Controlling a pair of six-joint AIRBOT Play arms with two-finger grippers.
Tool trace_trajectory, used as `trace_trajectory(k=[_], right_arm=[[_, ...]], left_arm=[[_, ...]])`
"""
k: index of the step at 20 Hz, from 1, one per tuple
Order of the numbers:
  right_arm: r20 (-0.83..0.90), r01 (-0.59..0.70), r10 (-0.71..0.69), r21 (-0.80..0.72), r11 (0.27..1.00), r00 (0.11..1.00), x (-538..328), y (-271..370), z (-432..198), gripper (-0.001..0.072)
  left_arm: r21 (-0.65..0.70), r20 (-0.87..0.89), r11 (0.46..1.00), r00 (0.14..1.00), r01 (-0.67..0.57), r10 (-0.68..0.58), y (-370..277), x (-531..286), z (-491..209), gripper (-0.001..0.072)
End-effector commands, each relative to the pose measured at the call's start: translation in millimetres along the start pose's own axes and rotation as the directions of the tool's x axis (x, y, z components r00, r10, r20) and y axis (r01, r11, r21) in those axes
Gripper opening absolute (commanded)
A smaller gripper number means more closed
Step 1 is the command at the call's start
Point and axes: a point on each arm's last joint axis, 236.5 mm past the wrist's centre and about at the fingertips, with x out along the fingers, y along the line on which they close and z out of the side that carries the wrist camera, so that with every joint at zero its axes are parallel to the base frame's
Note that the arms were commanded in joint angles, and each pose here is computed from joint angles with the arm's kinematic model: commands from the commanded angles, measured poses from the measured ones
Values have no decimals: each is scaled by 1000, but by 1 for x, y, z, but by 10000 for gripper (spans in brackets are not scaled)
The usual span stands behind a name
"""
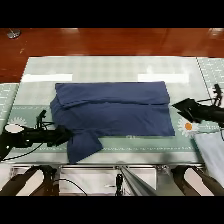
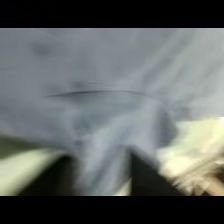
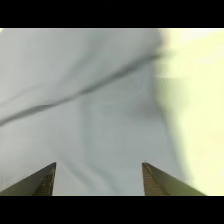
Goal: Fold the shirts.
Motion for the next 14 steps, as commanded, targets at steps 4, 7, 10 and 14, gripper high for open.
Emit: trace_trajectory(k=[4, 7, 10, 14], right_arm=[[-255, 335, -287, 167, 927, 923, -20, -97, -74, 621], [-336, 329, -276, 111, 938, 900, -6, -89, -97, 620], [-387, 323, -284, 37, 946, 877, 10, -83, -106, 621], [-358, 279, -246, 41, 960, 901, 31, -69, -89, 620]], left_arm=[[23, -7, 999, 999, 40, -40, -12, 3, -2, 19], [22, -7, 999, 999, 40, -40, -12, 4, -2, 19], [22, -7, 999, 999, 40, -40, -12, 4, -2, 19], [21, -6, 999, 999, 42, -42, -13, 3, -2, 19]])
